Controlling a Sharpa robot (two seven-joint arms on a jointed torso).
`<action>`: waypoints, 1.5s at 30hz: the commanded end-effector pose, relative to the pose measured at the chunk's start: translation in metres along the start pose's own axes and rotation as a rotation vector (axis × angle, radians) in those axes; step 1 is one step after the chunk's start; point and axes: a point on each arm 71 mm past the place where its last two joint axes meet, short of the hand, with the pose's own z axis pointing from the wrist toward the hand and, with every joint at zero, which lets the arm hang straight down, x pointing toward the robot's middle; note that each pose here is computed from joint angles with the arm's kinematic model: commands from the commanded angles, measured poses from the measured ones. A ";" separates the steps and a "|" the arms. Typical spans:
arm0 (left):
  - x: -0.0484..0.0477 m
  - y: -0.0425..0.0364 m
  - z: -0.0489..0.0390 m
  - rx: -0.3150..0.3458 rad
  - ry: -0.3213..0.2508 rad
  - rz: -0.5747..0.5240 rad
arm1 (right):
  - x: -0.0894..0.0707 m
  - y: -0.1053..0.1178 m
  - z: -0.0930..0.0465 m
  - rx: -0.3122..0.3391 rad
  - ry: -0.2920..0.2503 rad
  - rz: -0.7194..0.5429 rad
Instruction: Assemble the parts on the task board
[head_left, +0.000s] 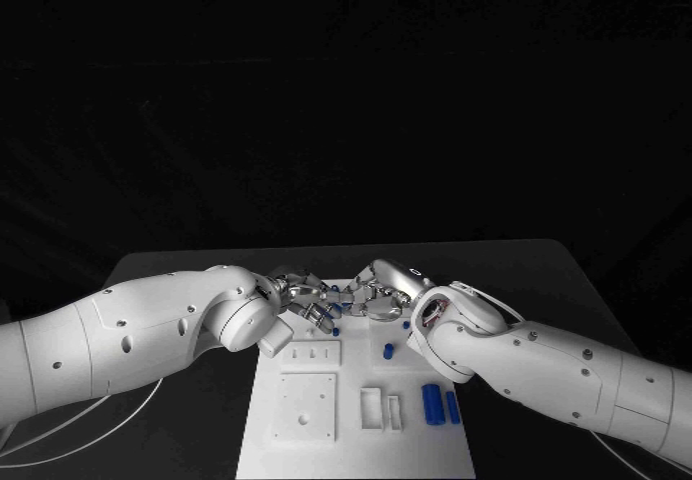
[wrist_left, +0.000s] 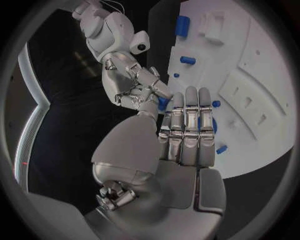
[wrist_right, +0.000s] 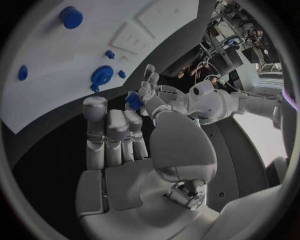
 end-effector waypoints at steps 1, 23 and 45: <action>0.0051 -0.0051 0.0003 0.028 0.032 0.008 | 0.004 0.000 0.000 -0.004 0.027 -0.014; 0.0019 -0.0038 0.0011 0.024 0.026 0.009 | 0.007 -0.002 -0.001 0.000 0.037 -0.015; 0.0032 -0.0013 0.0012 0.010 0.047 0.057 | 0.008 -0.002 -0.001 -0.007 0.038 -0.006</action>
